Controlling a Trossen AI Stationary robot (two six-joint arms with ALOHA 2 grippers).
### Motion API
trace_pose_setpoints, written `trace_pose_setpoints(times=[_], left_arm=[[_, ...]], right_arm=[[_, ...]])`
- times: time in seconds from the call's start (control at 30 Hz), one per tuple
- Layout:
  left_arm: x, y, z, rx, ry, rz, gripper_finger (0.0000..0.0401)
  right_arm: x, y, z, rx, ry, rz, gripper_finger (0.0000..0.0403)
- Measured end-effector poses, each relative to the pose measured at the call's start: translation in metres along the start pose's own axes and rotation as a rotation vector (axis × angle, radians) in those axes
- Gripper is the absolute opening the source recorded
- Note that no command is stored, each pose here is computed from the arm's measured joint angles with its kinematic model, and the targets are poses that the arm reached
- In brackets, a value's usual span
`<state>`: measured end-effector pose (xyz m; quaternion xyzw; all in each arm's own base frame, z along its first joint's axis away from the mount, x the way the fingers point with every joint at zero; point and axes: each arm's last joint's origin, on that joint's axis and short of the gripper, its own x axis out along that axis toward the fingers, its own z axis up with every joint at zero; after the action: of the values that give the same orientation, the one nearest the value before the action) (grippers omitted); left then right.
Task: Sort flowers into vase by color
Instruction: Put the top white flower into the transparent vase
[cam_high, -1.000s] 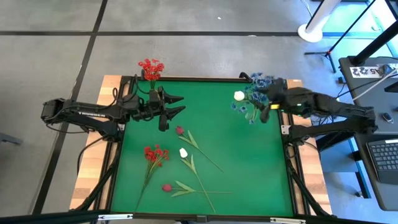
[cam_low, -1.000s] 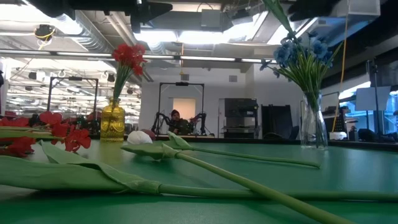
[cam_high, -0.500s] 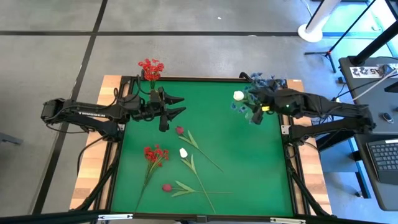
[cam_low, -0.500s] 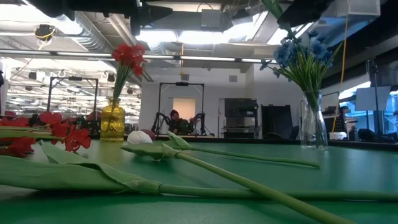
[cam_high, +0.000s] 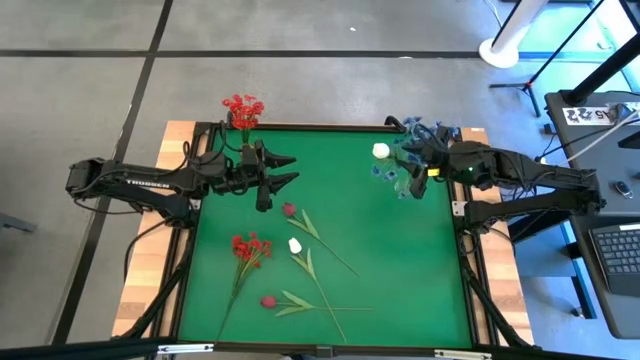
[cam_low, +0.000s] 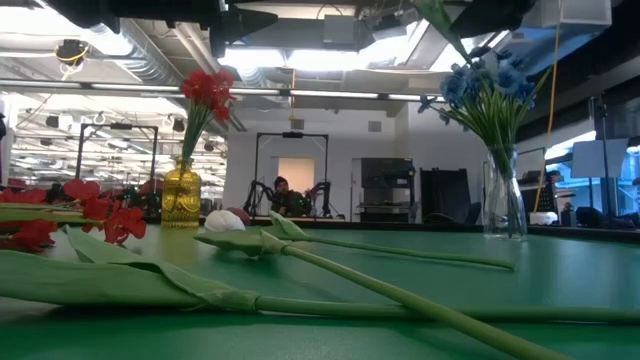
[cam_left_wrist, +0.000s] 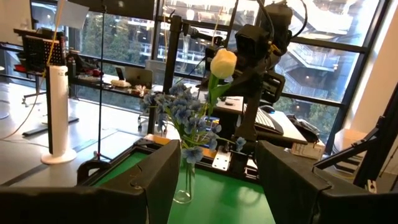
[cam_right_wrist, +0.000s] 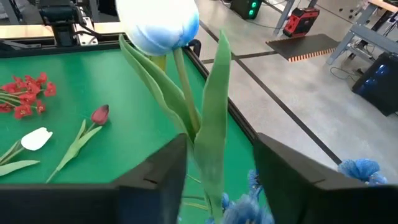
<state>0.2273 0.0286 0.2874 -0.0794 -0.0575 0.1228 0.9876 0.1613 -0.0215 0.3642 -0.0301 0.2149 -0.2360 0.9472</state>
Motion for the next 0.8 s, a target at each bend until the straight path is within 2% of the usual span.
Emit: trace_pose_setpoints(times=[0.3, 0.53, 0.8], left_arm=[[0.0, 0.0, 0.0, 0.001, 0.001, 0.0, 0.0206], [0.0, 0.0, -0.002, 0.003, 0.018, 0.003, 0.0206], [0.0, 0.0, -0.002, 0.004, 0.025, 0.004, 0.0206]], right_arm=[[-0.001, 0.0, -0.001, -0.005, 0.004, 0.0, 0.0013], [-0.01, -0.005, -0.004, -0.007, 0.035, -0.018, 0.0009], [-0.03, -0.016, -0.001, 0.068, 0.084, -0.087, 0.0003]])
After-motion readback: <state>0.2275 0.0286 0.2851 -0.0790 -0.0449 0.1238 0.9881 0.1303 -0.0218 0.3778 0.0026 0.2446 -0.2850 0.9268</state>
